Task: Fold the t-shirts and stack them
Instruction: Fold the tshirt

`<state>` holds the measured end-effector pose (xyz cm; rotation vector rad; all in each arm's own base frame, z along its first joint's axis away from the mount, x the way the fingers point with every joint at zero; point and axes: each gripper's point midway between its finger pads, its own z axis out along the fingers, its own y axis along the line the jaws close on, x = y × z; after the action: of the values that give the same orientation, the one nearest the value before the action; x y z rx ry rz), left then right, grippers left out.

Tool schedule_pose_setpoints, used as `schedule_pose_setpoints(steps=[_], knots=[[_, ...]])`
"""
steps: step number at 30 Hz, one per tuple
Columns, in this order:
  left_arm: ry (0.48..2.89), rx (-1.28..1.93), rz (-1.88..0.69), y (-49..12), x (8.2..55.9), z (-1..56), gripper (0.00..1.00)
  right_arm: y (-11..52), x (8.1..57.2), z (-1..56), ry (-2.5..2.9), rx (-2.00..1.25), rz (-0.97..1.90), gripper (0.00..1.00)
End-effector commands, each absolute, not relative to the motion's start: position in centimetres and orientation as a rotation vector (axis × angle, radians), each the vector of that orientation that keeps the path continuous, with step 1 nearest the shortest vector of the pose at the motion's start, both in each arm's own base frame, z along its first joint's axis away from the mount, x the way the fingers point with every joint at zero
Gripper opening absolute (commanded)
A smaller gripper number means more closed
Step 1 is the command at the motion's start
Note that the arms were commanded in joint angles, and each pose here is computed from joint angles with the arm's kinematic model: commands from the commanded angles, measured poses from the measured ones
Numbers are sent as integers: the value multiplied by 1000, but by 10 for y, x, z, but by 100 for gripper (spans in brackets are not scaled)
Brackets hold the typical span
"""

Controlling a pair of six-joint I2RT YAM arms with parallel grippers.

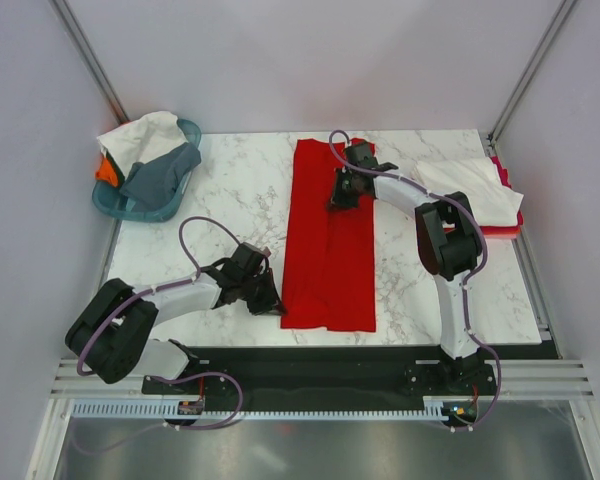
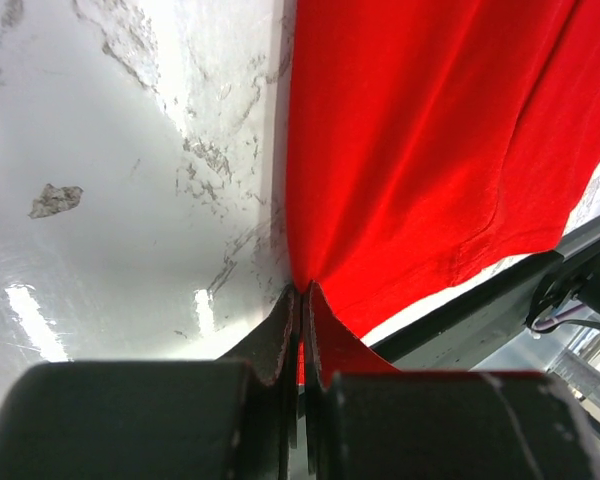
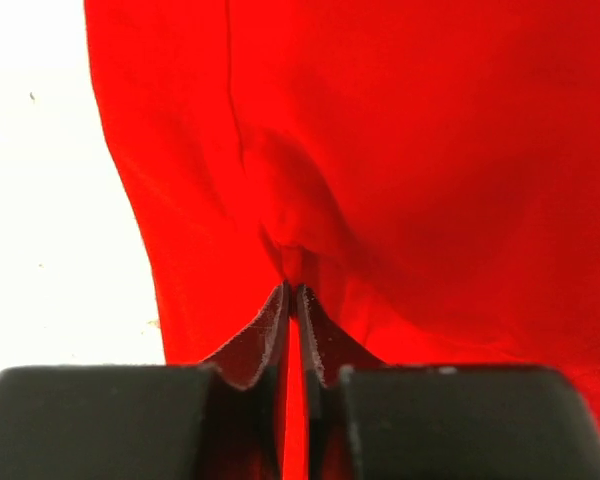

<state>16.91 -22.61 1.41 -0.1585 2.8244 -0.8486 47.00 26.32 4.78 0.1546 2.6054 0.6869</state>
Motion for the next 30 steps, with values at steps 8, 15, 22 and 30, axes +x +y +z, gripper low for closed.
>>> schedule_pose_setpoints(steps=[8, 15, 22, 30], knots=[[2852, -90, -894, -228, 158, 15, 5, 245, 464, 62, 2553, 142, 608, 46], [2824, -53, -920, -231, 160, 22, 18, 243, 419, 101, 2507, 66, 653, 44], [2777, -26, -894, -224, 162, 34, 37, 255, 313, 93, 2559, -103, 649, 46], [2778, -3, -899, -221, 158, 34, 37, 277, 218, 66, 2614, -218, 612, 46]])
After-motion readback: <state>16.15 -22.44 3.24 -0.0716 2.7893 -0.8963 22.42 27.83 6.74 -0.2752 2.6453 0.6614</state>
